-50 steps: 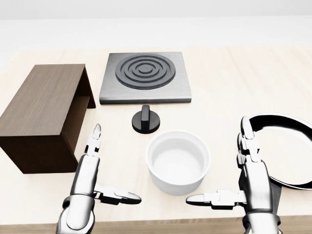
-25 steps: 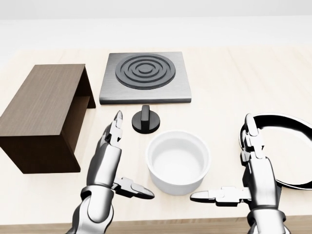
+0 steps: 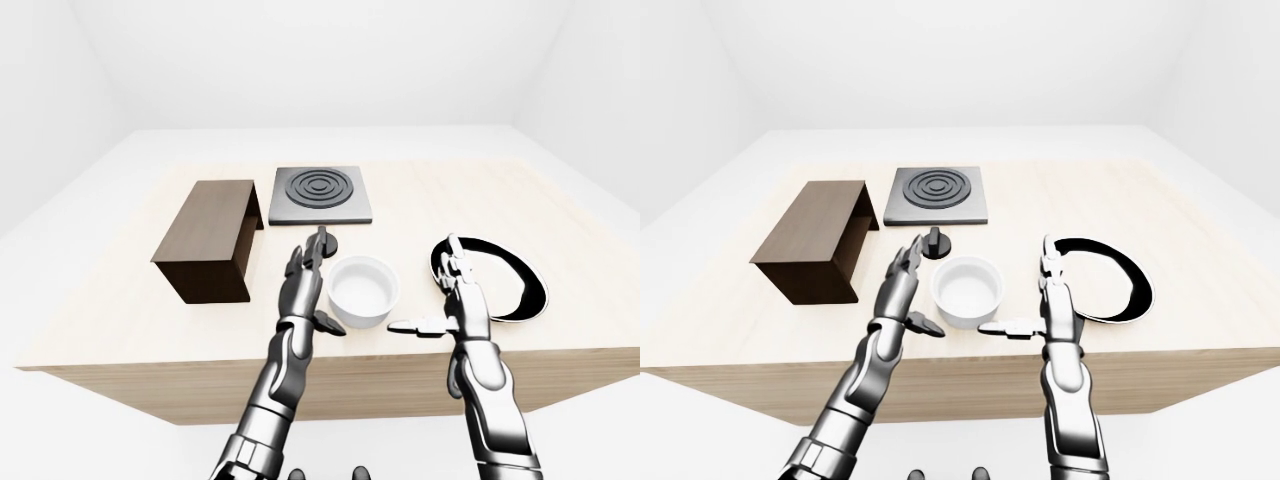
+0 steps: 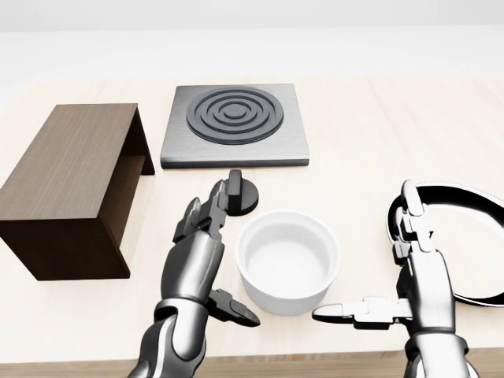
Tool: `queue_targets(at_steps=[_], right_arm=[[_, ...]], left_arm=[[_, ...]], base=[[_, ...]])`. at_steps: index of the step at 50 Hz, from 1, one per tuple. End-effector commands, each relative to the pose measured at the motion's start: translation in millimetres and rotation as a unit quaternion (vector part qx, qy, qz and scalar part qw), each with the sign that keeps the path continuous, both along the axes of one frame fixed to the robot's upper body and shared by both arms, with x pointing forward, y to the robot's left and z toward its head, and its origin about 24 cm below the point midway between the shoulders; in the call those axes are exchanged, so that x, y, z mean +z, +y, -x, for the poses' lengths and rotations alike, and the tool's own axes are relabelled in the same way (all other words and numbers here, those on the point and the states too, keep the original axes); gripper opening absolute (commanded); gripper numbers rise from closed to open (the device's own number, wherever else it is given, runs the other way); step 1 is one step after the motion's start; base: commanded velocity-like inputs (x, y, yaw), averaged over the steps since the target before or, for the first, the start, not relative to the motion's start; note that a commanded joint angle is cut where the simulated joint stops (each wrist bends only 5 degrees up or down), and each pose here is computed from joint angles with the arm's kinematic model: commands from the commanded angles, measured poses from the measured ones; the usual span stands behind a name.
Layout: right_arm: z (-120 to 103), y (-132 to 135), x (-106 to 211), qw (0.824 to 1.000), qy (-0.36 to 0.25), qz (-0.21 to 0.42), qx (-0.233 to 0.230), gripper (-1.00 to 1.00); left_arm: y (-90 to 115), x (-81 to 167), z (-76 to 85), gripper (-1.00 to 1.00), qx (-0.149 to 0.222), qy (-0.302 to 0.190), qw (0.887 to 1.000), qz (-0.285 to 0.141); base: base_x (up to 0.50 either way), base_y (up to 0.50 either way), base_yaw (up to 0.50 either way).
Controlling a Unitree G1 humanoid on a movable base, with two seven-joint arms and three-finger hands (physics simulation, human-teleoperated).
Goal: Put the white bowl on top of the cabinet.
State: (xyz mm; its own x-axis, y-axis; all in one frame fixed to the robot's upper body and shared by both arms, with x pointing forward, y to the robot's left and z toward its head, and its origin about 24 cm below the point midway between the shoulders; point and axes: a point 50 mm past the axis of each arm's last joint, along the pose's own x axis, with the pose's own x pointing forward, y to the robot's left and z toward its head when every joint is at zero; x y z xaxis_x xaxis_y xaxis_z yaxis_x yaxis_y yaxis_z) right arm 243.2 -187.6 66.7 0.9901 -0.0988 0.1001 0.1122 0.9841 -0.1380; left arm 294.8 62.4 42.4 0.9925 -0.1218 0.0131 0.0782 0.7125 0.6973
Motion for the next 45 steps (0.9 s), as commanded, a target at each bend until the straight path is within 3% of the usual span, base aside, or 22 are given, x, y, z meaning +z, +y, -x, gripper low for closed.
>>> queue_targets(at_steps=[1, 28, 45], right_arm=[[-1, -2, 1, 1.0, -0.001, -0.002, -0.003, 1.0], [-4, -9, 6, 1.0, -0.003, -0.006, -0.011, 1.0], [-9, -19, 10, 1.0, -0.002, -0.009, -0.024, 1.0]], left_arm=[[-12, 9, 1.3, 1.0, -0.02, -0.028, 0.999, -0.042], [-40, 0, 4.9, 1.0, -0.063, -0.034, 0.989, -0.13], [-55, 3, 1.3, 1.0, -0.083, -0.04, 0.984, -0.153]], base=[[0.0, 0.0, 0.0], [0.0, 0.0, 0.0], [0.0, 0.0, 0.0]])
